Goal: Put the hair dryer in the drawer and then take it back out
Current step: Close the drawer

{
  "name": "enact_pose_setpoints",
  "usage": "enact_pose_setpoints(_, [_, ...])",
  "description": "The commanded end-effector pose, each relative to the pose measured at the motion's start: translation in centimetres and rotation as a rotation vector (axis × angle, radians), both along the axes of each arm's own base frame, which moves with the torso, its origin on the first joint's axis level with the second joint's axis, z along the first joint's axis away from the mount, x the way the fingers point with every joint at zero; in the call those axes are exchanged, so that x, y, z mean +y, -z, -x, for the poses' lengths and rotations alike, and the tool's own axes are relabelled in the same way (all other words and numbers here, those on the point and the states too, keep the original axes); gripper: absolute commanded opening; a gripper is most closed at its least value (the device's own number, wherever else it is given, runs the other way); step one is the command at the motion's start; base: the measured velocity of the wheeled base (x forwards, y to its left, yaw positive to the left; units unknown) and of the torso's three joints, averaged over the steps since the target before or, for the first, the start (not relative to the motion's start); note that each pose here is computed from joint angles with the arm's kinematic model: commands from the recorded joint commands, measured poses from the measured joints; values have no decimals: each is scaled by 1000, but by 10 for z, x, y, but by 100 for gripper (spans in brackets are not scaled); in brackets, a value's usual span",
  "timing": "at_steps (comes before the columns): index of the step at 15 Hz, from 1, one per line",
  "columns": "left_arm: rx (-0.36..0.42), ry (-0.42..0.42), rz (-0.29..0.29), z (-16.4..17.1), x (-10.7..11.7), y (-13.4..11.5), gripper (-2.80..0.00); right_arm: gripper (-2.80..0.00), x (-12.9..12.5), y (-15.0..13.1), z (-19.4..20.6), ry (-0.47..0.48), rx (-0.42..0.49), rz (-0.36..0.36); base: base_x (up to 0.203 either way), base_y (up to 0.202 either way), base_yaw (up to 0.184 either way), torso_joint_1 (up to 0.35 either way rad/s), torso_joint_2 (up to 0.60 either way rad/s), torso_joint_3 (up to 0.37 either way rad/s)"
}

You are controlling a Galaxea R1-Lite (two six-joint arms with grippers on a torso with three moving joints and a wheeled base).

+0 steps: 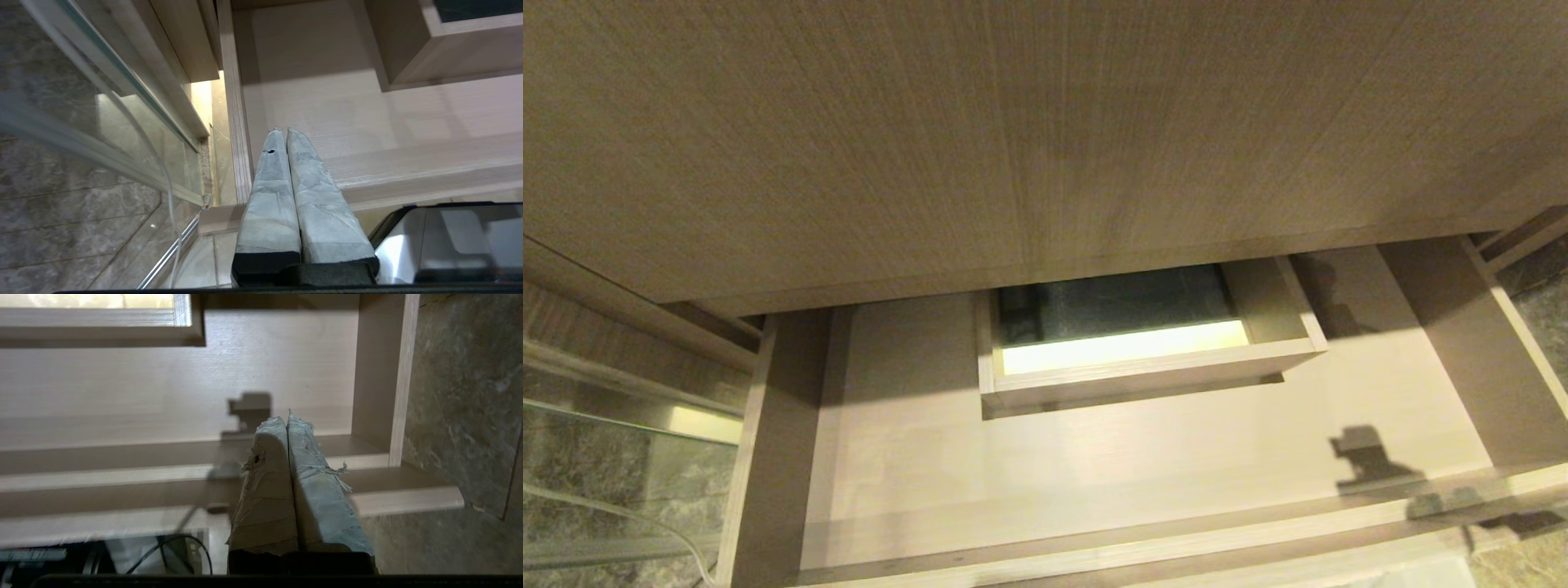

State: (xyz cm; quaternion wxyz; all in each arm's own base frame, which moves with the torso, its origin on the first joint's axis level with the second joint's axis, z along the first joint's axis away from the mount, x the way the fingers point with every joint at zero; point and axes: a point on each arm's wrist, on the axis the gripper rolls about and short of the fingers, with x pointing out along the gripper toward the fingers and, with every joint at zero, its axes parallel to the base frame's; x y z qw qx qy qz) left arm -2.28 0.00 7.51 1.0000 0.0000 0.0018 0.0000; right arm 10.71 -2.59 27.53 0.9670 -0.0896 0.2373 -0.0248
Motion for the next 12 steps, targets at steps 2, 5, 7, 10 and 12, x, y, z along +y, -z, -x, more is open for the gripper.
enact_pose_setpoints(2, [1,0,0,0,0,0,-280,-280,0,2,-6,-14,23,-2,0,0,0,0,190,117])
enact_pose_setpoints(5, [-2,0,0,0,0,0,-280,-280,-2,1,-8,7,31,18,0,0,0,3,50,43])
enact_pose_setpoints(7, [-2,0,0,0,0,0,-280,-280,-1,11,-4,38,91,15,0,0,0,8,13,48])
enact_pose_setpoints(10, [-4,0,0,0,0,0,-280,-280,2,52,9,34,369,-33,0,0,0,12,3,43])
enact_pose_setpoints(12, [-2,0,0,0,0,0,-280,-280,3,75,12,19,616,-47,0,0,0,10,7,44])
